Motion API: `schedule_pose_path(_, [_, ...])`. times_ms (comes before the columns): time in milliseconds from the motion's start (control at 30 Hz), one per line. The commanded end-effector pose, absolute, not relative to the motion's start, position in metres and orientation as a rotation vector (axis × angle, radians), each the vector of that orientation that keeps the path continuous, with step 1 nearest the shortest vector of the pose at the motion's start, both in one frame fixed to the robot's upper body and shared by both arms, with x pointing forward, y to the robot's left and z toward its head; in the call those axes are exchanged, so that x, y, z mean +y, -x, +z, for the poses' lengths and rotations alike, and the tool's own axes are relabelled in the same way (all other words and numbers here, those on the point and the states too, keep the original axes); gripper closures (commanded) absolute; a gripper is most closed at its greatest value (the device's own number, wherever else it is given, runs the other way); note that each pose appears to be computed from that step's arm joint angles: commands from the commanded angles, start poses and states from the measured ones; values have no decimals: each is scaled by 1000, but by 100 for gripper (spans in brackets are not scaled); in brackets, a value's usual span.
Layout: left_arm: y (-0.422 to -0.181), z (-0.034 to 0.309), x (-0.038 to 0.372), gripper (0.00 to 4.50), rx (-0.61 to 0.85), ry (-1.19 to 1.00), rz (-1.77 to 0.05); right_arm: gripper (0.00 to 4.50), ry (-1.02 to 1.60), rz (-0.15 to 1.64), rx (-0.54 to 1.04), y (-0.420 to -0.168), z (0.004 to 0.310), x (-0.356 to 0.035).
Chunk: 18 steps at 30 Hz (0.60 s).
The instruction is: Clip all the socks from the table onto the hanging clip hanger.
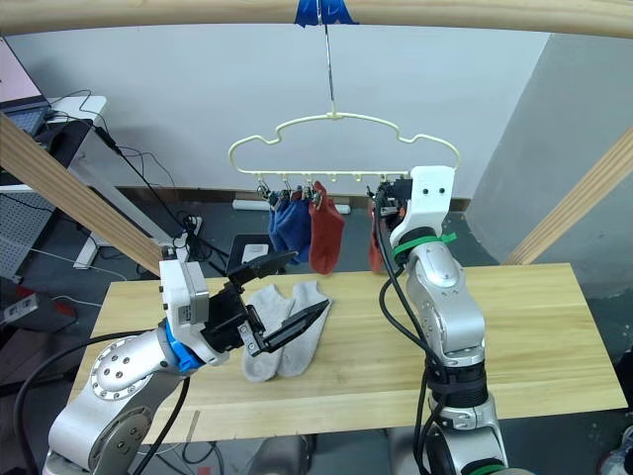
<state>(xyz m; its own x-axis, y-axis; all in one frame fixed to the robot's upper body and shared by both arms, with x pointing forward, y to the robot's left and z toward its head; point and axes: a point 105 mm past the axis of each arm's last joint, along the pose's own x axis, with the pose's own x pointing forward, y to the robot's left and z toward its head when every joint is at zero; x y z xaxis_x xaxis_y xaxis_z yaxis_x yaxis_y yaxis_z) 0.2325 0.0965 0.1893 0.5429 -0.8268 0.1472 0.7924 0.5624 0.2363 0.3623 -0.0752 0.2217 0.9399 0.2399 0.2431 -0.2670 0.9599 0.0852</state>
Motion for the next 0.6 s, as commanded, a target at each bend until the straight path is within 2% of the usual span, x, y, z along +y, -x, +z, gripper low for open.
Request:
schedule_pose_path(33, [-224,200,89,0,-302,-152,-995,287,-127,273,-291,-355,236,-74])
schedule_pose_path(67, [-224,200,89,0,-302,-152,-995,287,-128,273,-290,-355,235,-74])
schedule_pose_path(133, [-224,200,88,0,-303,-151,-996,325,-134,272,-287,-355,235,-75])
schedule_pose_path(300, [-223,199,86,0,-296,-147,-1003,440,-130,284,-277,-355,233,-79])
schedule_pose_path(467, [-222,189,85,0,-251,-142,-1018,449,-93,302,-245,-360,235,-103])
schedule_pose_path(600, [-230,165,94,0,-136,-160,-981,449,-75,418,-195,-359,238,-109])
